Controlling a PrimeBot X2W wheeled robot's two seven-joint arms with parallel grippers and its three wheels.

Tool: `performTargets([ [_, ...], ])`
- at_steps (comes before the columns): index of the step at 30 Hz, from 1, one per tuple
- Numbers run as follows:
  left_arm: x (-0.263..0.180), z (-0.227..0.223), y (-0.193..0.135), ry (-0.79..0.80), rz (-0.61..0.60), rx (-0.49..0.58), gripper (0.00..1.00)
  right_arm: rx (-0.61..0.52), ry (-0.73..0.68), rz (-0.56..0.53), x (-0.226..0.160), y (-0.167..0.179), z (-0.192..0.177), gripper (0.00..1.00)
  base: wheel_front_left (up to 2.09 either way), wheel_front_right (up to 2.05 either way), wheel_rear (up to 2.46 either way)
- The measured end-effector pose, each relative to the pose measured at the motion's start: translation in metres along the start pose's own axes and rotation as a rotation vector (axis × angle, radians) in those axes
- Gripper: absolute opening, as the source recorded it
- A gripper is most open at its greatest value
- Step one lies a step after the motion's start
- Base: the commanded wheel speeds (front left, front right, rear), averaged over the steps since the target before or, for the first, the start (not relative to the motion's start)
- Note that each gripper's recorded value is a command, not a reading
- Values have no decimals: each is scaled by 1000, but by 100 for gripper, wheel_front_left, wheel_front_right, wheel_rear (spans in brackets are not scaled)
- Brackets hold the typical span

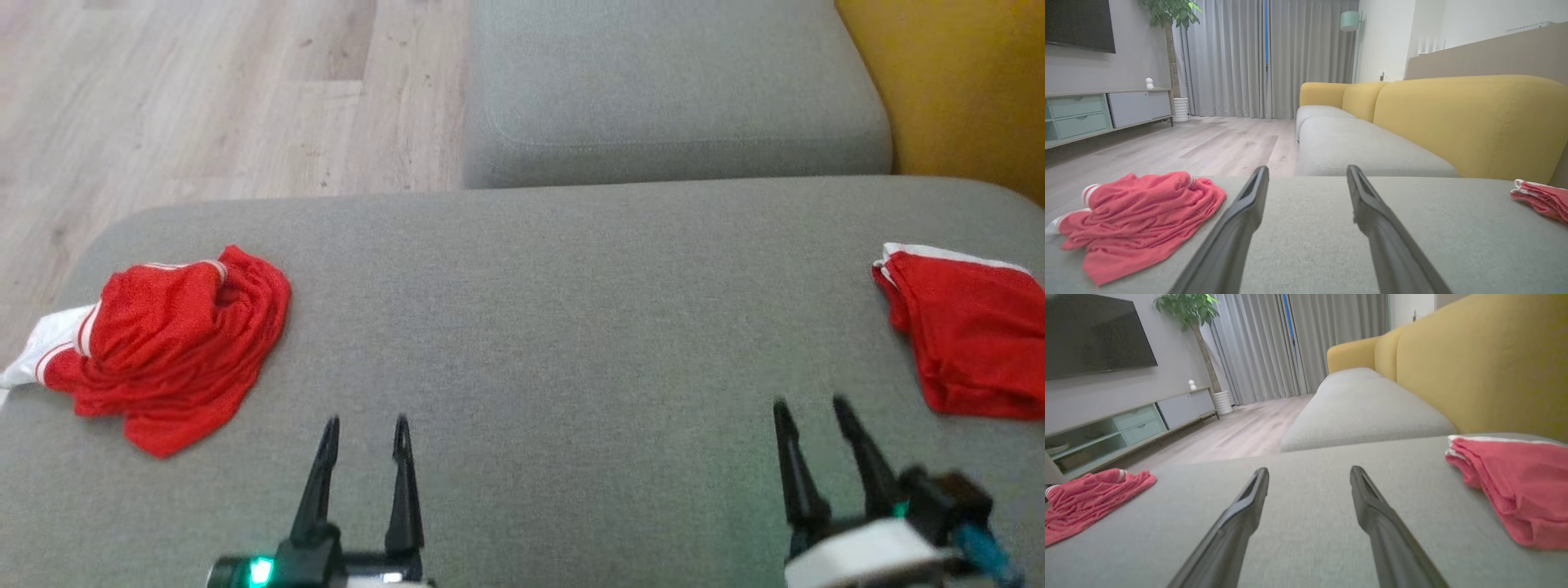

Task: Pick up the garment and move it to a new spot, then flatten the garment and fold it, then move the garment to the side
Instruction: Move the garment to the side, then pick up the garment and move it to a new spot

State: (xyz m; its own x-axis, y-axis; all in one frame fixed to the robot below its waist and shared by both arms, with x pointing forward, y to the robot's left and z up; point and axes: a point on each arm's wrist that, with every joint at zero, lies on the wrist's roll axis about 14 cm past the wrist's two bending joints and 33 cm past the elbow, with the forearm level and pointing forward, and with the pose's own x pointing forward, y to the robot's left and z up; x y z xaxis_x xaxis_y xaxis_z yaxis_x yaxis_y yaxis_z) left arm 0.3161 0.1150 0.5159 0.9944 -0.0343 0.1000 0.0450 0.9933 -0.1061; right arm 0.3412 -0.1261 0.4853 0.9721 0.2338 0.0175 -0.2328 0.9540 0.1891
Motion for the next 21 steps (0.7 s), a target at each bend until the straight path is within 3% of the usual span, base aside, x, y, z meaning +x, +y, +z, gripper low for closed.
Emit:
performTargets([
  [4, -14, -10, 3, 31, 5, 7, 100, 16, 43, -29, -17, -2, -16, 100, 0, 0, 0],
  [21, -16, -10, 3, 26, -5, 18, 100, 24, 23, -41, -19, -1, -12, 100, 0, 0, 0],
])
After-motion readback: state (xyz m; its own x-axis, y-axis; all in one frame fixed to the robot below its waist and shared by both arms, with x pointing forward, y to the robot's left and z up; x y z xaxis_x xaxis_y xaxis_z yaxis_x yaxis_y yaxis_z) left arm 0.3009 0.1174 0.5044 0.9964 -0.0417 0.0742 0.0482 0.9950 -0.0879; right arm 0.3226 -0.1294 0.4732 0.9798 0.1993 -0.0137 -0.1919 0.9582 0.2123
